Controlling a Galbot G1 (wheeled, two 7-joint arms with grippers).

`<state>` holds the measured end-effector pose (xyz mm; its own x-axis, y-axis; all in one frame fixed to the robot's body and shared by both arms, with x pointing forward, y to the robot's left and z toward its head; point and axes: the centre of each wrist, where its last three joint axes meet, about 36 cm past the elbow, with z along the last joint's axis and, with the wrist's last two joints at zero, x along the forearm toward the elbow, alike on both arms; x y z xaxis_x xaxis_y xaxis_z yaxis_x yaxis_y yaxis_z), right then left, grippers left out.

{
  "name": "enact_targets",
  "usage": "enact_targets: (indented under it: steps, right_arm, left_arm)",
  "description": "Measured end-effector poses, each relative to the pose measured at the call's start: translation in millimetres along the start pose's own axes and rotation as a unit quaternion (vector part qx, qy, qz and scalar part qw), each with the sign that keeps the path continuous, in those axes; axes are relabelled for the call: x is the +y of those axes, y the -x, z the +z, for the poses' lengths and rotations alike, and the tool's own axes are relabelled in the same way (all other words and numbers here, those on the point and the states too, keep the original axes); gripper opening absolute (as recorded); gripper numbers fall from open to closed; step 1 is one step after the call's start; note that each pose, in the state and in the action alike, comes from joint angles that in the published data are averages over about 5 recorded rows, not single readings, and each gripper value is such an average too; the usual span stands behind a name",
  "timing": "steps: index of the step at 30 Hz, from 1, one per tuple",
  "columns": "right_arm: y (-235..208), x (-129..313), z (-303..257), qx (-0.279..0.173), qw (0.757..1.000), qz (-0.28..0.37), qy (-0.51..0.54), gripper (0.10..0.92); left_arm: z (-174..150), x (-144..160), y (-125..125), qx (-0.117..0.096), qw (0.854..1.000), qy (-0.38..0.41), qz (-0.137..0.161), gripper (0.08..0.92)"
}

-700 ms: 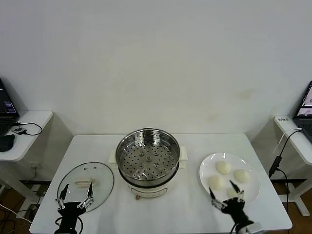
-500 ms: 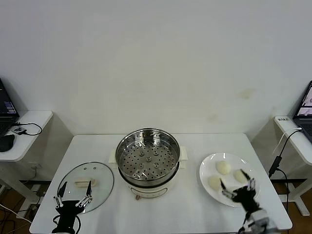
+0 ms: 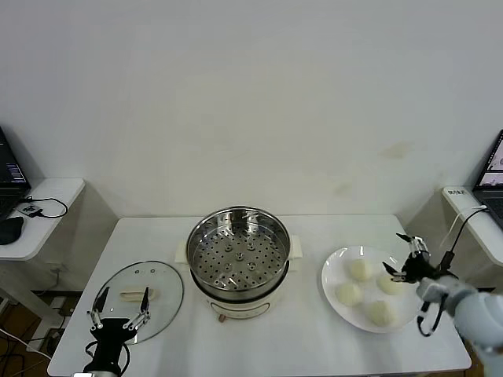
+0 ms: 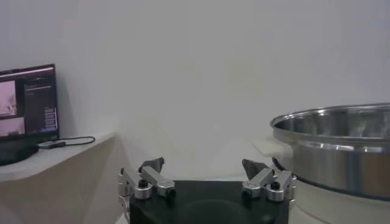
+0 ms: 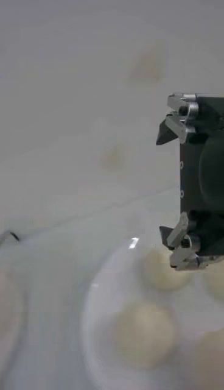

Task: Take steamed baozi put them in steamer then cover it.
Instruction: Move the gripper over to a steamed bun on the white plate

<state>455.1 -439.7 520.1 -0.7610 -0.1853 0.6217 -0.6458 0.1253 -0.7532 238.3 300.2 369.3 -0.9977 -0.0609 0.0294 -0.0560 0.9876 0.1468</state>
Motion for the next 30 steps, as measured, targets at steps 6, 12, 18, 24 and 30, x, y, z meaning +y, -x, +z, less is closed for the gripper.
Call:
enact_targets:
  steps: [6,12,18,24,30]
  right_arm:
    - [23,-44,-1,-0.004,0.995,-0.088,-0.04,0.823]
    - [43,-64,-2,0.006,0.985,-0.162,-0.063,0.823]
    - [65,-58,2,0.024,0.973,-0.218,-0.074,0.823]
    - [87,-52,2,0.032,0.966,-0.244,-0.079,0.823]
    - [109,-47,-4,0.03,0.962,-0.258,-0.081,0.823]
  left_arm:
    - [-1,-2,-1,-0.003,1.0,-0.001,0.001,0.823]
    - [-4,-3,-2,-0.008,1.0,-0.001,-0.001,0.823]
    - [-5,-1,-3,-0.011,1.0,0.0,-0.004,0.823]
    - [-6,1,-3,-0.013,1.0,0.003,-0.005,0.823]
    - [-6,4,-4,-0.016,1.0,0.006,-0.007,0.823]
